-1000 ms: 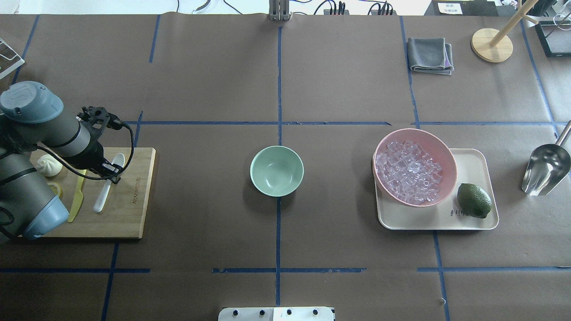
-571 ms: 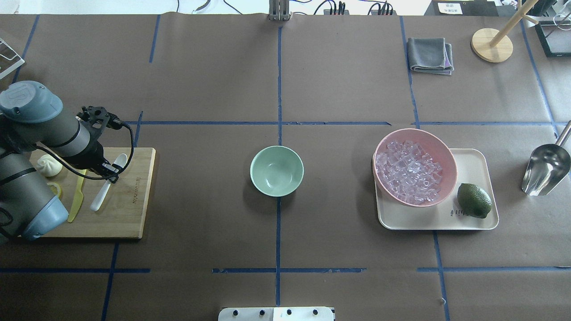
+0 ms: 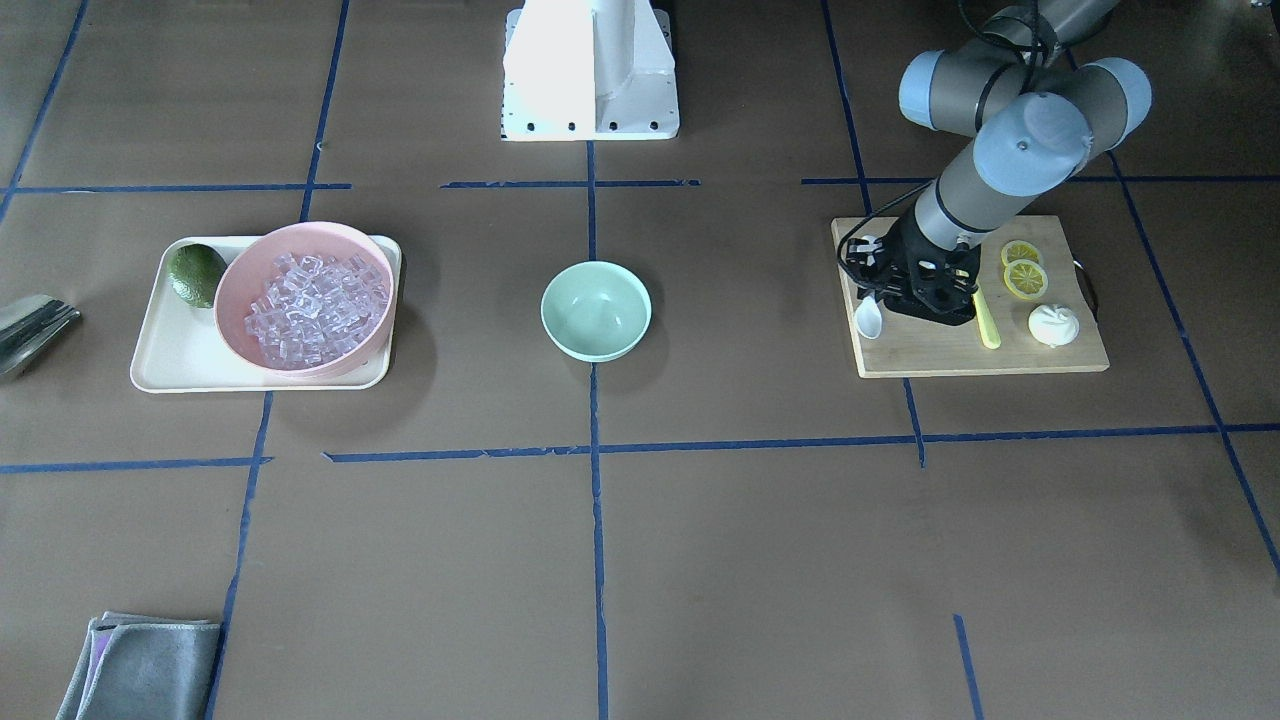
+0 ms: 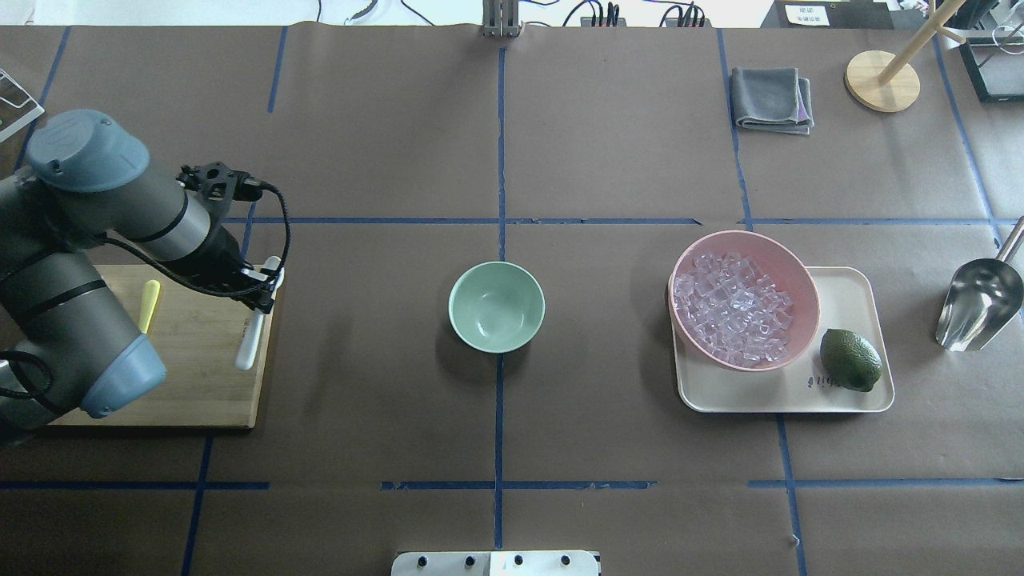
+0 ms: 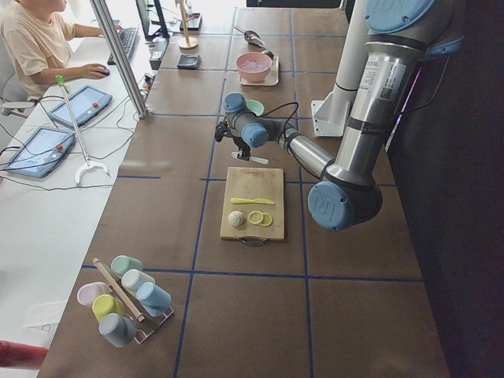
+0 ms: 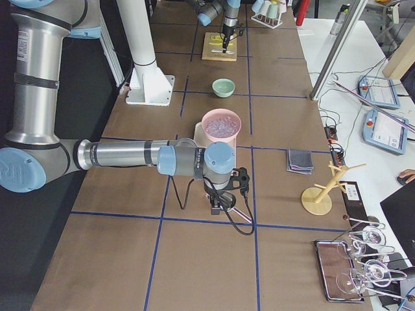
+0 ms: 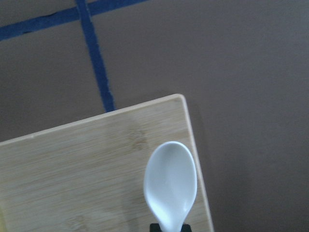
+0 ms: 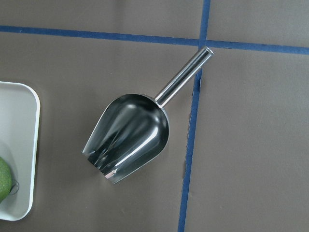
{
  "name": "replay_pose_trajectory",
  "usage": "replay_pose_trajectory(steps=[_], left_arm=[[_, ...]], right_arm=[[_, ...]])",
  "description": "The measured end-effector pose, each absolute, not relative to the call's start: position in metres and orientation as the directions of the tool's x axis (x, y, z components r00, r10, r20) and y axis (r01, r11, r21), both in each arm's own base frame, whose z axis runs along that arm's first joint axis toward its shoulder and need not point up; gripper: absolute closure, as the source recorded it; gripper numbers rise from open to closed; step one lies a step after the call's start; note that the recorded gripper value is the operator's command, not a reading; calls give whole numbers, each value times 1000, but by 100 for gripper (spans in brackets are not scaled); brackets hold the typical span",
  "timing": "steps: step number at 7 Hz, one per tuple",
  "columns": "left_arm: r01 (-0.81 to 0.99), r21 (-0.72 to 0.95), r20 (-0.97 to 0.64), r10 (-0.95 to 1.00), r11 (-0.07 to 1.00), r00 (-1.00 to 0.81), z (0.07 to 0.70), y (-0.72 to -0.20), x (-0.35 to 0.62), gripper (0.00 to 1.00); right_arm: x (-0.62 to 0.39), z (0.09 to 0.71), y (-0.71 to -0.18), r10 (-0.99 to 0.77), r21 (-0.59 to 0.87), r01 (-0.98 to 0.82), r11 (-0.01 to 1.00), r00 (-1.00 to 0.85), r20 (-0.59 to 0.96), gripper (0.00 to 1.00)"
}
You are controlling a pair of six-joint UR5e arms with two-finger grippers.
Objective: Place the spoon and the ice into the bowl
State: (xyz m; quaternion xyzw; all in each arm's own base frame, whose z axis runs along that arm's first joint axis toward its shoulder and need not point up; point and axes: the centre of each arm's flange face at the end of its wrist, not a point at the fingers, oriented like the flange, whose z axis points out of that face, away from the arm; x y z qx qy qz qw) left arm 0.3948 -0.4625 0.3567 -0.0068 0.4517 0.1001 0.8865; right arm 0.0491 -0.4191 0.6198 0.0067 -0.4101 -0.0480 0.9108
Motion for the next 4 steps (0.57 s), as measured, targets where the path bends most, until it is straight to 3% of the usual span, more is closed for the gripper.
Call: replay_pose_trajectory(steps=[4], left_arm=[[-149, -66, -866, 18, 987, 500, 196, -443, 520, 98]], right_arm=[[50, 620, -419, -91, 50, 80, 996, 659, 747, 1]])
